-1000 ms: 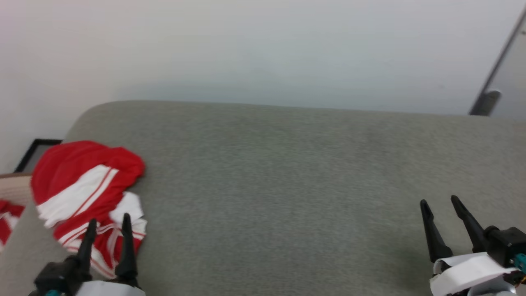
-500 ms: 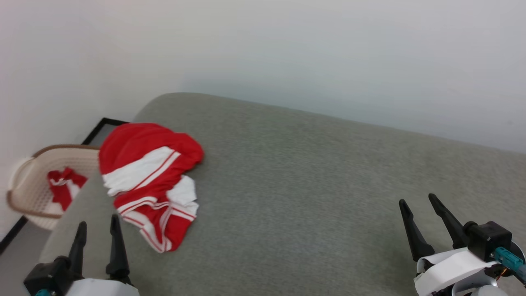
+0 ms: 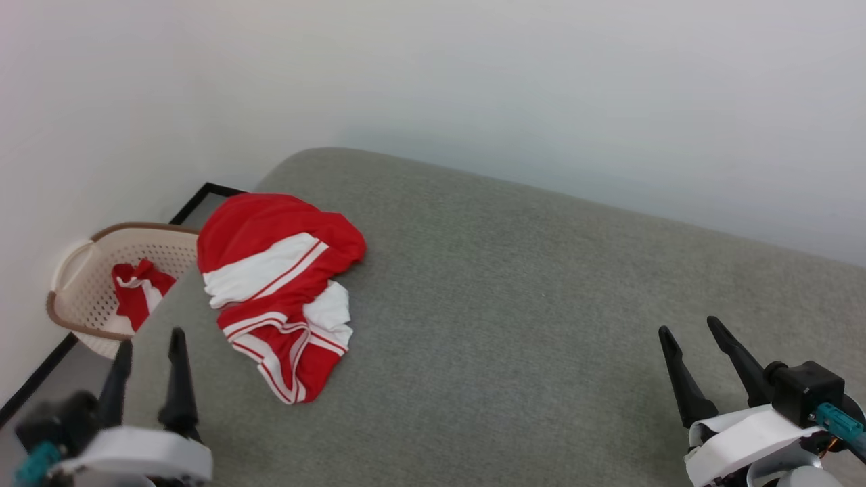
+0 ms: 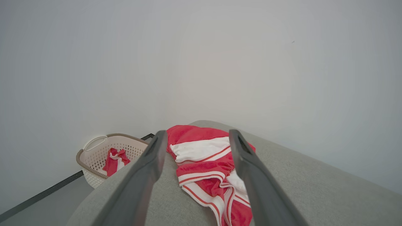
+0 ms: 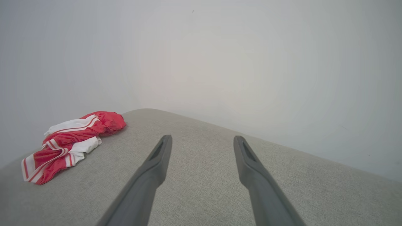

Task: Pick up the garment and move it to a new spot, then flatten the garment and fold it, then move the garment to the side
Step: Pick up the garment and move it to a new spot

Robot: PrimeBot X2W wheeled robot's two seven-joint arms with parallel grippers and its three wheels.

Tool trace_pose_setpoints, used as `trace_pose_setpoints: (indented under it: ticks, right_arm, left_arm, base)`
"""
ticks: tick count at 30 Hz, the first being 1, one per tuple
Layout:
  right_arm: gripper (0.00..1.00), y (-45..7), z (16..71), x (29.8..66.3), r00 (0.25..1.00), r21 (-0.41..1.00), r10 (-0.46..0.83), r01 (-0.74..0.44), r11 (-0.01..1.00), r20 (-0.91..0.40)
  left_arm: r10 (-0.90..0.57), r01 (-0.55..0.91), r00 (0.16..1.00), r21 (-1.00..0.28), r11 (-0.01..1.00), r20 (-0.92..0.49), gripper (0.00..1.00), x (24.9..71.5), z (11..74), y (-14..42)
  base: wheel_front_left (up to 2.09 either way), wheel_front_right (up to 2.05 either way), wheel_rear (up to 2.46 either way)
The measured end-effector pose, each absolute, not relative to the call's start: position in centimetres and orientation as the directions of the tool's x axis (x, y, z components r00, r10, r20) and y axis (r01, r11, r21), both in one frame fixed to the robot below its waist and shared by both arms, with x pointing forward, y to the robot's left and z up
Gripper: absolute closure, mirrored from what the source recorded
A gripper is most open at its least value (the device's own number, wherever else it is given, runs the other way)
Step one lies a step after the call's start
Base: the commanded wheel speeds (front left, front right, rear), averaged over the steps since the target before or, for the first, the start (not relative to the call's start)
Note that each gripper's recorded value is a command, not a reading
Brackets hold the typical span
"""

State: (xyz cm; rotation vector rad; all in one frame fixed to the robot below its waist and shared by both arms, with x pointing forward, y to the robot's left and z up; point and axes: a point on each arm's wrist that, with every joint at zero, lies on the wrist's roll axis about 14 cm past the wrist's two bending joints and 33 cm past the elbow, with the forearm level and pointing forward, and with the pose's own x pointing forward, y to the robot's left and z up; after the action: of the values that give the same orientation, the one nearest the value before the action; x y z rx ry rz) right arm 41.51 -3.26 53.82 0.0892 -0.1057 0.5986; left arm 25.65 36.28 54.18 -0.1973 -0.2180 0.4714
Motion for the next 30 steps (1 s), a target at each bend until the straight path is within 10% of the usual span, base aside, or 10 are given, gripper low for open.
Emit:
trace_pose_setpoints:
  ticks: [19, 30]
  right_arm:
    - [0.00, -7.6, 52.8, 45.5, 0.870, 0.026, 0.484, -0.488, 0.872, 0.095]
    - [0.00, -10.5, 49.7, 47.5, 0.903, 0.028, 0.429, -0.429, 0.903, 0.024]
  left_arm:
    - [0.283, -0.317, 0.942, -0.208, 0.925, -0.178, 0.00, 38.2, 54.2, 40.3]
    - [0.227, -0.382, 0.797, -0.176, 0.907, -0.560, 0.00, 42.7, 45.4, 40.3]
  base:
    - [0.00, 0.00, 0.00]
    - [0.00, 0.00, 0.00]
